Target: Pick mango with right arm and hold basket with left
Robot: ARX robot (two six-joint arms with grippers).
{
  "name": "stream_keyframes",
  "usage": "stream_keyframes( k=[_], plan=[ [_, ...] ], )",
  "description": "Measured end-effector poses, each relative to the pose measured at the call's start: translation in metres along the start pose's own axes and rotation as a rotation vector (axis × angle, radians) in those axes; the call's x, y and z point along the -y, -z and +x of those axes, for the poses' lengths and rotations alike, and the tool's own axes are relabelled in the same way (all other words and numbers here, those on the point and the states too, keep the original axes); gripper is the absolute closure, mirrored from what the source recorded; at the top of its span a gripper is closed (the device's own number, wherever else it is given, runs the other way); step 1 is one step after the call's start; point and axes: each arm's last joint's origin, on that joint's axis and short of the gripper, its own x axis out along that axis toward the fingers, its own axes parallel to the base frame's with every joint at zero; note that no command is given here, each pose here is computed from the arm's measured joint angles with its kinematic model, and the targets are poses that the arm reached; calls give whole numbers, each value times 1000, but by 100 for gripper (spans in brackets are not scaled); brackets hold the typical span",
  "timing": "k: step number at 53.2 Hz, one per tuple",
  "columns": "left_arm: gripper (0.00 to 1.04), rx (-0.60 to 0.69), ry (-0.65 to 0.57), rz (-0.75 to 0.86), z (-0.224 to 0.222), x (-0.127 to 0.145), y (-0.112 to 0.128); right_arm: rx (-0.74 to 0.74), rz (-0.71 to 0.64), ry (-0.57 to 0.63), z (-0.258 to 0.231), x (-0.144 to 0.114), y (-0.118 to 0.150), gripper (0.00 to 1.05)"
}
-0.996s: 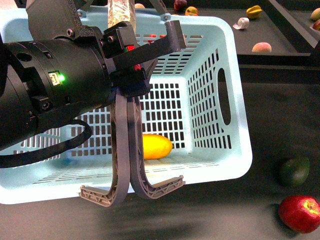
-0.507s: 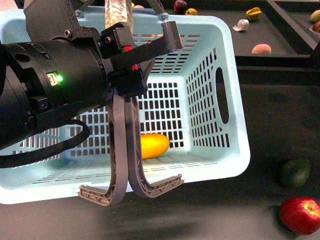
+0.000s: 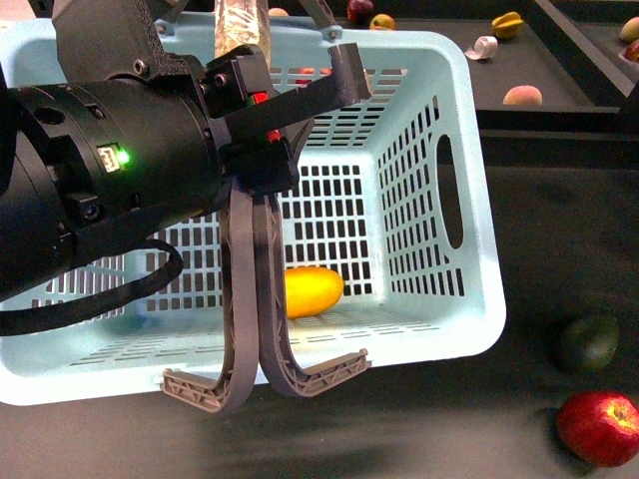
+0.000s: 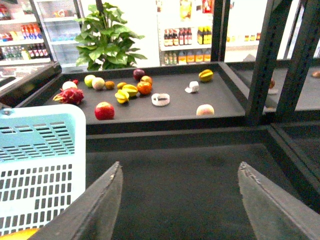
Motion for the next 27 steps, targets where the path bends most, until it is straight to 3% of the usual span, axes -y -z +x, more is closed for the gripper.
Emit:
stream_keyframes(
  k=[7,14,27],
  plan=[
    [98,0,0,0,0,0,0,-5,-21,-15,-9,-10,1,78],
    [98,0,0,0,0,0,0,3,-23,-9,-15,-10,-1,101],
    [98,0,0,0,0,0,0,10,-26,-9,-22,-10,-3,103]
  ],
)
